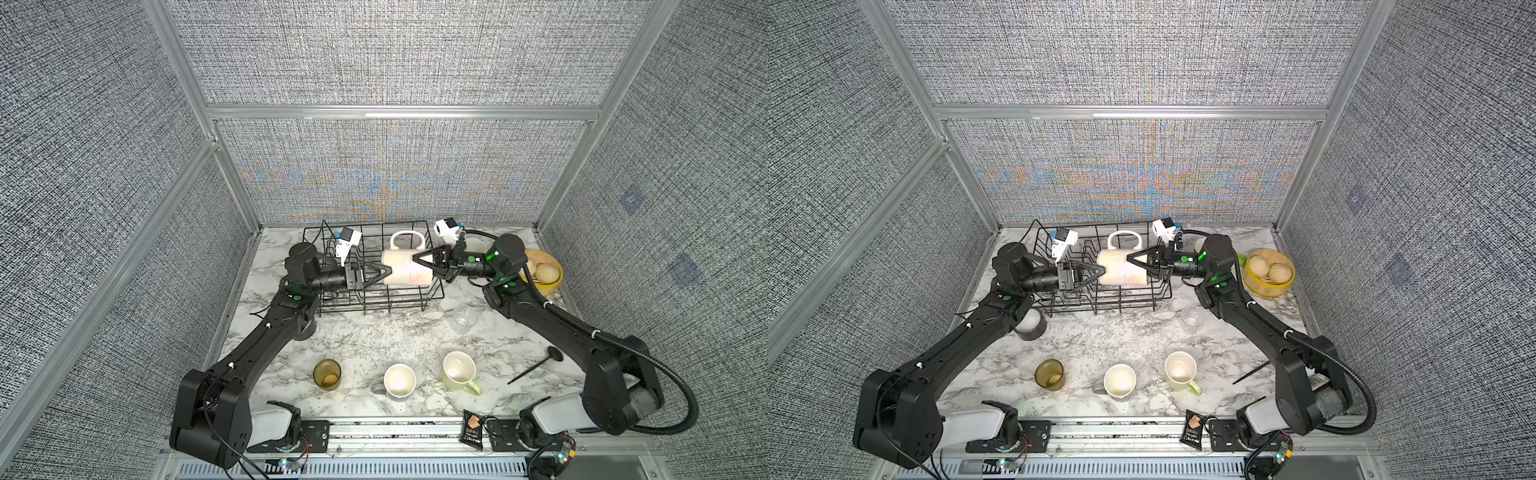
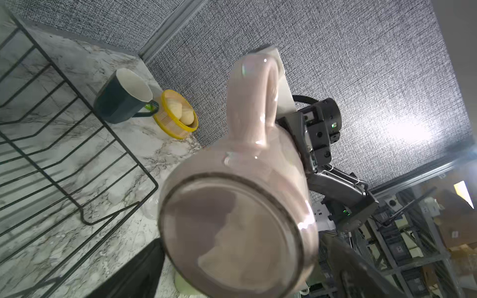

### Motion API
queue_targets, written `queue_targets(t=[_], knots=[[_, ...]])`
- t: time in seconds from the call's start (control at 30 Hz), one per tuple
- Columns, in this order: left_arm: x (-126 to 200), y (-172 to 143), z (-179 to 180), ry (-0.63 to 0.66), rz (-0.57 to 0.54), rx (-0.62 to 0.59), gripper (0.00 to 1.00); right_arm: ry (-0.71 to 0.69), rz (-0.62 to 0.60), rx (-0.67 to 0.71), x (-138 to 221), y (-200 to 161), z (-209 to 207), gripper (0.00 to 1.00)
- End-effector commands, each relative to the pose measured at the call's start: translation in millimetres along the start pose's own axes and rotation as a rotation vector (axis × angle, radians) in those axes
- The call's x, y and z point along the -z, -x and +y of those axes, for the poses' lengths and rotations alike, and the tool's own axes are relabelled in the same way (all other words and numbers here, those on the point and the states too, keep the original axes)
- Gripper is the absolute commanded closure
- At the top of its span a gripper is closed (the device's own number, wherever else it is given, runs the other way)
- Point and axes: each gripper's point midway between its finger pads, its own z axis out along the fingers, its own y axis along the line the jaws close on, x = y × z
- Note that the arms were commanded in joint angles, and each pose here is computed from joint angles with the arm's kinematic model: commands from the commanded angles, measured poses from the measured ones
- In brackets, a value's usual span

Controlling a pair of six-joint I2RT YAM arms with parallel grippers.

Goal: Load cups into a dish rack
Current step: Place the cup on the dish rack.

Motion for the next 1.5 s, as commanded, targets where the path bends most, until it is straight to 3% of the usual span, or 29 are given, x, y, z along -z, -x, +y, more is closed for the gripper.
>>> queue_targets(t=[0.0,0.23,0.7,0.97,1.03,1.17,1.47], knots=[[-2.8,-2.8,-16.8,-0.060,0.036,-0.054,0.01,0.136,0.013,0.078,-7.7,0.9,36.7,1.00],[-5.9,-1.5,-11.8,-0.055,0.028,-0.024,0.02,0.197,0.084,0.044,-27.3,-2.8,40.0,1.00],[-7.7,15.8,-19.0,-0.074,-0.026,-0.013,0.03,0.162,0.140,0.023,-36.5,-15.8,24.5,1.00],[-9.2,18.9,-13.1,-0.062,-0.040,0.013,0.21,0.158,0.089,-0.005,-37.4,-3.3,12.0,1.00],[-9.5,18.8,-12.1,-0.065,-0.041,0.018,0.19,0.160,0.060,-0.002,-35.9,4.7,10.4,1.00],[-12.1,17.1,-5.0,-0.054,-0.024,0.039,0.01,0.158,0.030,-0.007,-35.4,17.4,5.4,1.00],[-15.8,14.4,5.3,-0.054,-0.005,0.064,0.05,0.181,0.010,-0.028,-39.0,31.9,3.2,1.00]])
